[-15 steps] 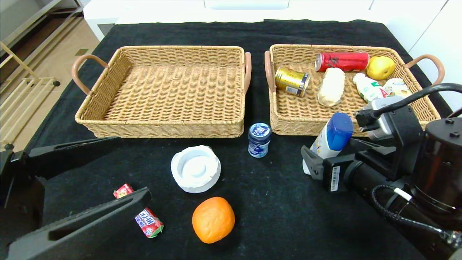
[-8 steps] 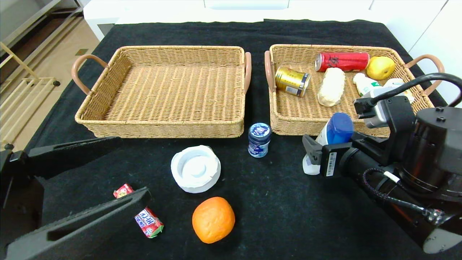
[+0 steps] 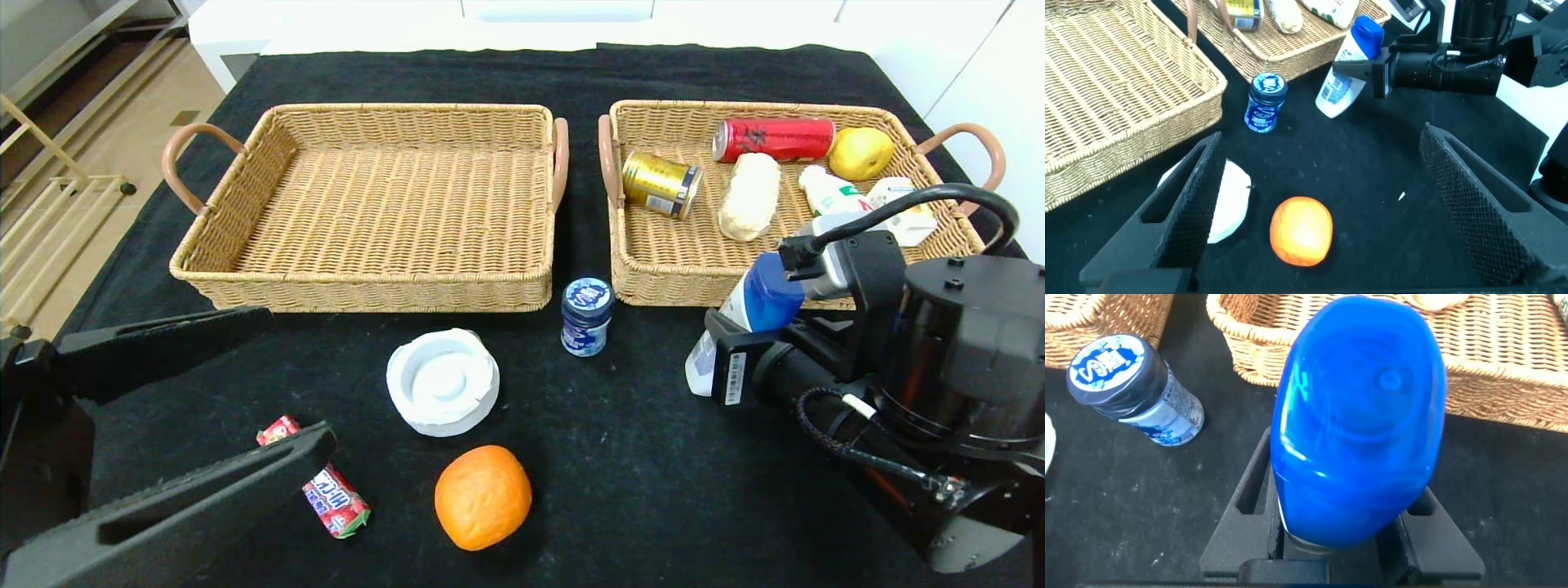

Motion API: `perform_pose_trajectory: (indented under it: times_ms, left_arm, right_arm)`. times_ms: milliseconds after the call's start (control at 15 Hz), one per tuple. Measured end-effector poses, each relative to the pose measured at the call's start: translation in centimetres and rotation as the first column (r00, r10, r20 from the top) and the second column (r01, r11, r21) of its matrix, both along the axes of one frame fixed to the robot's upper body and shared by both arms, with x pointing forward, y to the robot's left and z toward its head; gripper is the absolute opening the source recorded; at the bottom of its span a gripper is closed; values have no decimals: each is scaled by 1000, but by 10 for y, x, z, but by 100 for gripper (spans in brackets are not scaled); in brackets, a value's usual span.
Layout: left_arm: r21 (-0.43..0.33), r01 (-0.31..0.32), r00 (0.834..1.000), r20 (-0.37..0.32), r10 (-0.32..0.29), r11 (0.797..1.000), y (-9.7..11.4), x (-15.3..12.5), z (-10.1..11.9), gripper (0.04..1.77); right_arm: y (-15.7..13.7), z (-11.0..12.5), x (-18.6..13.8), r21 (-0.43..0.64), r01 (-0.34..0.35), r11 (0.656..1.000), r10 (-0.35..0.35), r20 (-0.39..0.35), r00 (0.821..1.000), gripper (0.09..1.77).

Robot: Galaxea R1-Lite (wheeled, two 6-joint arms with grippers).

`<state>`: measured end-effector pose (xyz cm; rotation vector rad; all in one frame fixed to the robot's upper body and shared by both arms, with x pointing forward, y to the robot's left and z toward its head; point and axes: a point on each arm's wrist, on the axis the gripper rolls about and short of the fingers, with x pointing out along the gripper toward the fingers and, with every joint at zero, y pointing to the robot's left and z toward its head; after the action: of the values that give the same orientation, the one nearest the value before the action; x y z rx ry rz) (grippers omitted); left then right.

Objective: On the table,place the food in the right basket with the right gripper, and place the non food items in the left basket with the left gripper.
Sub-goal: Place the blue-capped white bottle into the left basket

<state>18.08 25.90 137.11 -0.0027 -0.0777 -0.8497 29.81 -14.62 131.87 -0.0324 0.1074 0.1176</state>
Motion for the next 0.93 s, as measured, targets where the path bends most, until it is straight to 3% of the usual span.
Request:
perform_pose_trajectory:
  times_ms: [467,733,933]
  left_arm:
    - [-1,0,1000,2,0,1000,0,0,0,172]
    - [-7,-1,1000,8,1,1000,0,-1,2,172]
    - [-9,-3,1000,9,3,1000,1,0,3,172]
  right_arm:
    - [-1,3,-4,-27,-24,999,24,-1,1000,68]
    - [6,37,-19,17,-92,996,91,60,994,68]
    - [19,61,-28,57,-166,984,159,119,980,68]
